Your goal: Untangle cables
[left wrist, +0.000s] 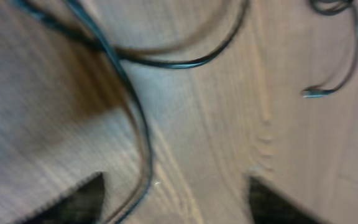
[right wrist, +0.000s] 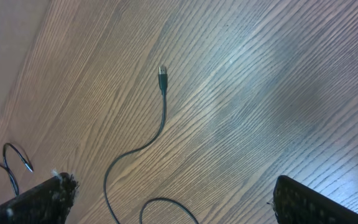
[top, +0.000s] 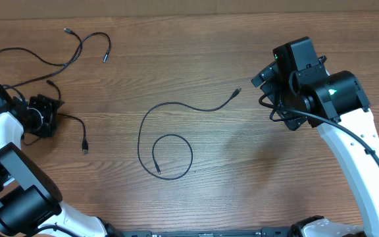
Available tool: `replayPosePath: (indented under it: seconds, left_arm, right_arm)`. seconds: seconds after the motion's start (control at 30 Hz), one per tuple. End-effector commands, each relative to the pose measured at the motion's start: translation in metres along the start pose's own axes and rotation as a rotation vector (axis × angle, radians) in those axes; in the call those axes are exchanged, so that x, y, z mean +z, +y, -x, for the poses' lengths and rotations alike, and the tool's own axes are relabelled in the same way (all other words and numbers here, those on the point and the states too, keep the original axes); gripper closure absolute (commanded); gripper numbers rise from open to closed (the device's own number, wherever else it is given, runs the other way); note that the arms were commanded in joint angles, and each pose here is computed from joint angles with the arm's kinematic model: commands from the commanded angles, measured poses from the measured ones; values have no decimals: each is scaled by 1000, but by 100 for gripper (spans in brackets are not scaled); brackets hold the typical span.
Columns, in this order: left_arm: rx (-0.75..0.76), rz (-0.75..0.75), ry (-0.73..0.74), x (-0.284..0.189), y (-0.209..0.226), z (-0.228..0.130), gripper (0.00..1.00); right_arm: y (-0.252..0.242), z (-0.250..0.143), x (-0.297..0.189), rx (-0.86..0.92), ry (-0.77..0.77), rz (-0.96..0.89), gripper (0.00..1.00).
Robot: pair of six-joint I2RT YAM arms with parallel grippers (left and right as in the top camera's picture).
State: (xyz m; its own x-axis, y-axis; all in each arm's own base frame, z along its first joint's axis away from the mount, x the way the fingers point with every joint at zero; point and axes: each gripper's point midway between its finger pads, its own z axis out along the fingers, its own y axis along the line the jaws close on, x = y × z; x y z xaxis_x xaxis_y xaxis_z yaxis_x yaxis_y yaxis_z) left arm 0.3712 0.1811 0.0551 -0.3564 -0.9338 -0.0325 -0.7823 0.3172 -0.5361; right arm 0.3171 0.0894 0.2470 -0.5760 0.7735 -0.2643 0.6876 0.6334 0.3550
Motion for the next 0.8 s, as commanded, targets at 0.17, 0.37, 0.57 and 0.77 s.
replayPosePath:
  seconds: [0.17,0.37,0.57,0.77]
  left_arm:
    - [227,-79,81,-3,-12,-15,8]
    - [519,-371,271,-7,-65,-77,0]
    - [732,-48,378,25,-44,-139,0]
    - [867,356,333,38,-19,-174,2]
  right_arm:
    - [0,5,-4,-4,-23,8,0]
    - [0,5,-4,-4,-23,8,0]
    - [0,5,-4,-4,-24,8,0]
    - [0,5,-4,-4,-23,8,0]
